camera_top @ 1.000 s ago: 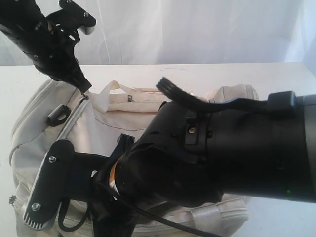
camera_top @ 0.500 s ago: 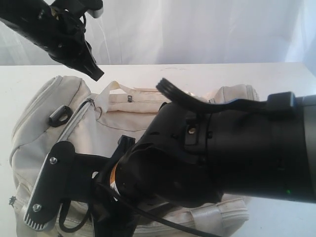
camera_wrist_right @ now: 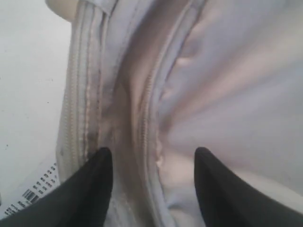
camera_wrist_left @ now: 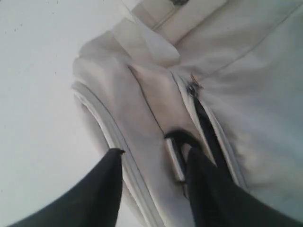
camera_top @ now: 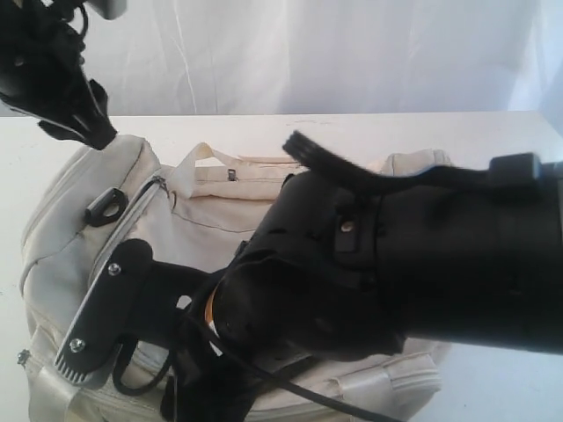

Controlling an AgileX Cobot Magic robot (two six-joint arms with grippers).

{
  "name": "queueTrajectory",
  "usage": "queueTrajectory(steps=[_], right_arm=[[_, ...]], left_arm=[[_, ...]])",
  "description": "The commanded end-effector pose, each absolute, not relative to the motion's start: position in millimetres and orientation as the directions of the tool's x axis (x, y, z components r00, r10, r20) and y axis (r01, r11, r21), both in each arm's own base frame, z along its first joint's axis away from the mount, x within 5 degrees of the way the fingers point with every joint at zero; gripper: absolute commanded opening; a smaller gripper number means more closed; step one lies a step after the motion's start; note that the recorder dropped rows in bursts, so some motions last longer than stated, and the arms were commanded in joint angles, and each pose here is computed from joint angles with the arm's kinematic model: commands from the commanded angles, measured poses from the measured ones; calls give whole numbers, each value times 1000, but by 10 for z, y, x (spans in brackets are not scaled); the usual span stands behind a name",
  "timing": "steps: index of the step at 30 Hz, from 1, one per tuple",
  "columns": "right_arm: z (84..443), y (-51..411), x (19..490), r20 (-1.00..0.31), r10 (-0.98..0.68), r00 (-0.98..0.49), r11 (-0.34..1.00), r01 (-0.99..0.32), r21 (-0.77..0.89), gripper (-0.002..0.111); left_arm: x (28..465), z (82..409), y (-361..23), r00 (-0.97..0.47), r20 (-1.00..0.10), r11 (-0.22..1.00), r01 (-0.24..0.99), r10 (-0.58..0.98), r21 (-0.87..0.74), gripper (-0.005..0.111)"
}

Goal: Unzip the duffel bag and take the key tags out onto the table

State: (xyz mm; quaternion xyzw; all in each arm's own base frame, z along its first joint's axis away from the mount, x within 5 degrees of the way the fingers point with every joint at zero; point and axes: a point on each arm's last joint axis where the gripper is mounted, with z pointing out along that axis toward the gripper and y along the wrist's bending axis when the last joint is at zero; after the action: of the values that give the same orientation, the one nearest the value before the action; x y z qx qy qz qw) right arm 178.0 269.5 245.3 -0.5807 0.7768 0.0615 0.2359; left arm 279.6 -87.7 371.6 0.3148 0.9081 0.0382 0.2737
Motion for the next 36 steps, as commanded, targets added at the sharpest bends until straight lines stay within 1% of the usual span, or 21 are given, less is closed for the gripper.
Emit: queueTrajectory(steps=[1, 3, 4, 8, 12, 13, 15, 17, 18, 20, 22, 26, 28, 30, 33, 36], right_arm=[[2742, 2583, 1833, -449, -863, -231, 385, -877, -288, 51], [2795, 2554, 1831, -452, -860, -237, 396, -868, -299, 51], [2791, 2546, 1828, -444, -863, -241, 396, -868, -299, 51], [2746, 2520, 1811, -397, -876, -273, 399, -872, -282, 51], [2714, 2530, 1834, -384, -884, -266, 391, -870, -299, 51], [2666, 2541, 1851, -363, -894, -264, 382, -872, -307, 51], [2642, 2498, 1846, -306, -913, -271, 367, -874, -319, 51], [2663, 2447, 1822, -251, -923, -291, 362, -878, -313, 51], [2734, 2413, 1797, -235, -926, -296, 360, -882, -306, 51], [2777, 2412, 1765, -255, -924, -286, 354, -891, -283, 51], [2779, 2416, 1752, -249, -935, -254, 320, -905, -279, 51], [2575, 2475, 1814, -184, -965, -189, 239, -921, -307, 51], [2509, 2536, 1868, -198, -966, -168, 227, -916, -332, 51], [2492, 2564, 1938, -228, -954, -193, 270, -884, -381, 51], [2451, 2582, 1985, -244, -940, -239, 322, -858, -400, 51], [2392, 2604, 1997, -233, -941, -244, 321, -861, -395, 51]], left_arm=[[2333, 3770, -775, -696, -480, 831, 536, 534, 147, 24], [2155, 3691, -731, -694, -492, 833, 538, 526, 132, 5], [2049, 3656, -702, -692, -499, 834, 538, 522, 126, 0], [1614, 3474, -610, -698, -516, 836, 544, 496, 67, 0], [1300, 3246, -515, -666, -576, 841, 536, 473, 71, 0], [1210, 3155, -481, -628, -632, 847, 524, 454, 87, 0], [1149, 3111, -459, -598, -675, 854, 512, 433, 95, 0], [1096, 3112, -442, -574, -708, 860, 501, 412, 95, 0], [1042, 3151, -434, -553, -734, 862, 499, 395, 88, 0], [999, 3177, -425, -538, -750, 863, 498, 385, 86, 0], [971, 3193, -419, -529, -760, 863, 498, 379, 84, 0], [924, 3218, -410, -513, -776, 864, 497, 366, 79, 0], [923, 3219, -413, -514, -777, 864, 498, 364, 75, 0], [922, 3219, -415, -512, -777, 862, 501, 366, 76, 0], [920, 3220, -423, -514, -779, 862, 503, 358, 64, 0], [920, 3220, -423, -514, -779, 862, 503, 358, 64, 0]])
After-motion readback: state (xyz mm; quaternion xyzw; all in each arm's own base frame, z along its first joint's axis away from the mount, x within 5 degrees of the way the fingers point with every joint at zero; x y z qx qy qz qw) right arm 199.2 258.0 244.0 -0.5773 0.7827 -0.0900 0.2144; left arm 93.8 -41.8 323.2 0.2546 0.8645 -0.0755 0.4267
